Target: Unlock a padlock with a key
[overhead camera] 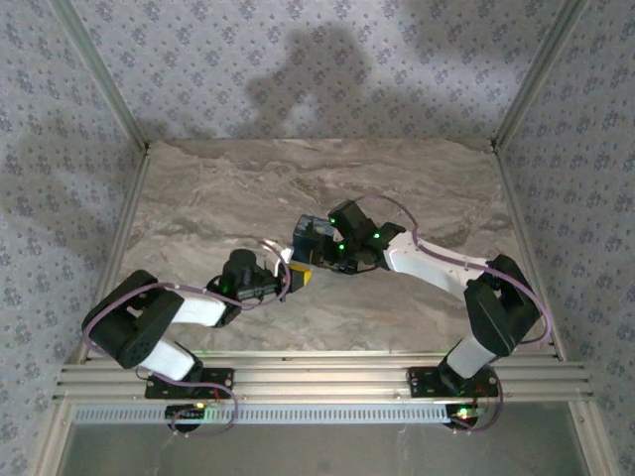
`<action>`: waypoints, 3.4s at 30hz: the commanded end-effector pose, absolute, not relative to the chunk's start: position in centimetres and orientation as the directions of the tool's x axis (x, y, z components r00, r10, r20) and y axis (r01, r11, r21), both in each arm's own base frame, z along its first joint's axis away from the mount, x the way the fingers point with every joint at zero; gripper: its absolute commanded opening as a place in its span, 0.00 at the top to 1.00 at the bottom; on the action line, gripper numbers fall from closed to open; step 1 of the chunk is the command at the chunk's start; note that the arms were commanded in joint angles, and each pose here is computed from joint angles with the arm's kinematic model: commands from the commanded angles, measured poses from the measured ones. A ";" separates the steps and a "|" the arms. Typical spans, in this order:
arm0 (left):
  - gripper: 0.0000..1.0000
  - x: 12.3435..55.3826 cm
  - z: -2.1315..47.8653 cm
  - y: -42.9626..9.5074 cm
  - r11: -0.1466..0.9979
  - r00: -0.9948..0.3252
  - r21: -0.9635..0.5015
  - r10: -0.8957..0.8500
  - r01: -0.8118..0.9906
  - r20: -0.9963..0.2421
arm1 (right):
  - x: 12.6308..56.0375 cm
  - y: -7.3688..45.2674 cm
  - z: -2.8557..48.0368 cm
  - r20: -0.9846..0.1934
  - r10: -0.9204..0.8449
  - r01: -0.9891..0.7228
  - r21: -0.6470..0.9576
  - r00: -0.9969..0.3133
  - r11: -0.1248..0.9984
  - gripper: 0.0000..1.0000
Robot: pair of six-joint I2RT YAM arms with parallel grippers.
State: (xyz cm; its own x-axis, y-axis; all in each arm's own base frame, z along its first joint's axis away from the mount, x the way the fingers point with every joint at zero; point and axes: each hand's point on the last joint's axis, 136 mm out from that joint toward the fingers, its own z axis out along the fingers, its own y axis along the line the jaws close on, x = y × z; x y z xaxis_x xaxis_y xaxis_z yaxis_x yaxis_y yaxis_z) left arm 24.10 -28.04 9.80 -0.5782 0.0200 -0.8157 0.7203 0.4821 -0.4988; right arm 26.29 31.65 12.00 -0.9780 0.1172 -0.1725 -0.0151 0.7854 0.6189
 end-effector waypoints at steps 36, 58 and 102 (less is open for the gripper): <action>1.00 25.2 17.2 -28.5 0.364 -0.473 -0.519 -0.215 0.774 -0.855 | 23.6 33.2 12.2 -0.066 0.041 -0.011 0.643 -0.997 0.766 1.00; 1.00 24.9 18.6 -27.7 0.382 -0.456 -0.491 -0.183 0.783 -0.871 | 22.7 33.6 11.9 -0.042 0.020 -0.012 0.637 -0.999 0.771 1.00; 1.00 25.2 20.0 -27.8 0.407 -0.456 -0.501 -0.209 0.764 -0.865 | 21.8 33.7 12.6 0.035 0.019 0.037 0.657 -0.999 0.753 1.00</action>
